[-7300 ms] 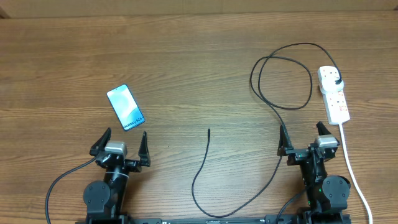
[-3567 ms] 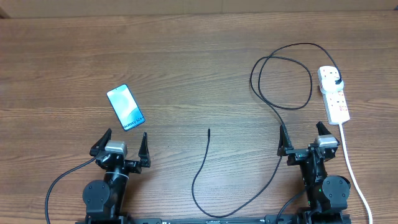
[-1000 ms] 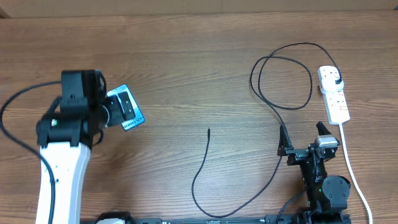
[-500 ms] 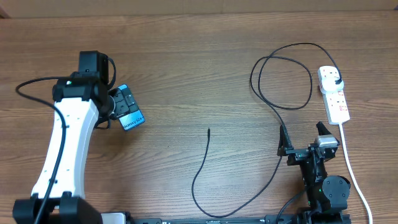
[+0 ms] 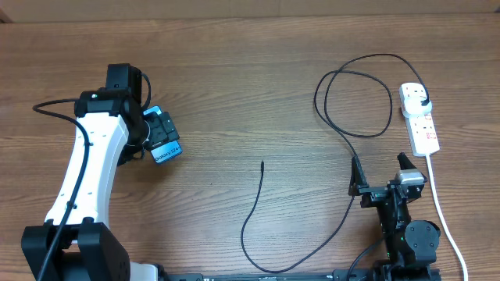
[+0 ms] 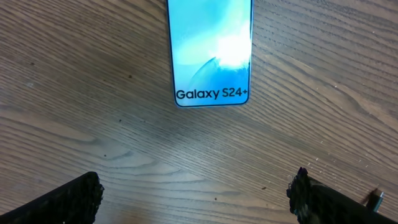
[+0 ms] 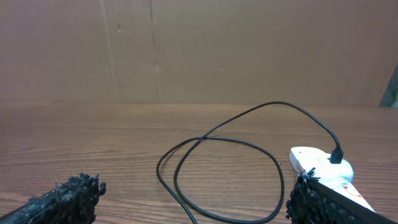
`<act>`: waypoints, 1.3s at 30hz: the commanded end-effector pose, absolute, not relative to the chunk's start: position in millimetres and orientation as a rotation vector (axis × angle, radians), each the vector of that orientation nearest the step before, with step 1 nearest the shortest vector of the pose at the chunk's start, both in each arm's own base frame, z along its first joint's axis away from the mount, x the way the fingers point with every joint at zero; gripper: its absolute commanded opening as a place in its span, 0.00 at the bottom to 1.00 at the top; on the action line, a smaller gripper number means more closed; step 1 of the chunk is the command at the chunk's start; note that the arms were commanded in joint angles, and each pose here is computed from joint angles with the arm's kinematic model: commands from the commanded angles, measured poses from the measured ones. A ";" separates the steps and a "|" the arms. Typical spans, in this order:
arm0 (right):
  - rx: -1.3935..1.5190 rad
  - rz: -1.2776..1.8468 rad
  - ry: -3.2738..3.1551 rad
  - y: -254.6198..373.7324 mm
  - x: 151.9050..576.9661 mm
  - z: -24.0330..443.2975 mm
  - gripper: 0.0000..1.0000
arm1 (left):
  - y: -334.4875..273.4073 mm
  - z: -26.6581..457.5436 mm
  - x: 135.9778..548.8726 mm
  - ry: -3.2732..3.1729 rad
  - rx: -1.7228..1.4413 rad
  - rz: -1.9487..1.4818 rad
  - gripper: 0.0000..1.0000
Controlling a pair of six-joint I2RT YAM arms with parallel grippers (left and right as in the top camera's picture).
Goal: Plug charger to phone and switch on socket
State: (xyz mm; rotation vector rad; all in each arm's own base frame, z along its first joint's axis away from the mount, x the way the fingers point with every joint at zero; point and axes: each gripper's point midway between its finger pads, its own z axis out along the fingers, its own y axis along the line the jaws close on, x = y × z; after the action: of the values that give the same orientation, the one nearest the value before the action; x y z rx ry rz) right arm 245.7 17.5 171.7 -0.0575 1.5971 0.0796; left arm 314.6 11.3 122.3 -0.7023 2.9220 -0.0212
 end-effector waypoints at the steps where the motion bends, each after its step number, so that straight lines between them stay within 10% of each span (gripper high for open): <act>1: -0.058 0.073 1.594 17.2 245.8 169.8 1.00 | 10.1 127.6 320.2 2.907 -0.714 -0.049 1.00; 39: -0.058 0.073 1.594 17.2 245.8 169.7 1.00 | 18.5 112.9 361.8 2.994 -0.838 0.041 1.00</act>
State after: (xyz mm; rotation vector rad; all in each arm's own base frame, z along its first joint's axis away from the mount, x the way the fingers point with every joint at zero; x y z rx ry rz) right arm 245.7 17.5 171.6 -0.0578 1.5975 0.0793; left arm 355.6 13.4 110.9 -0.8087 3.0186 0.0254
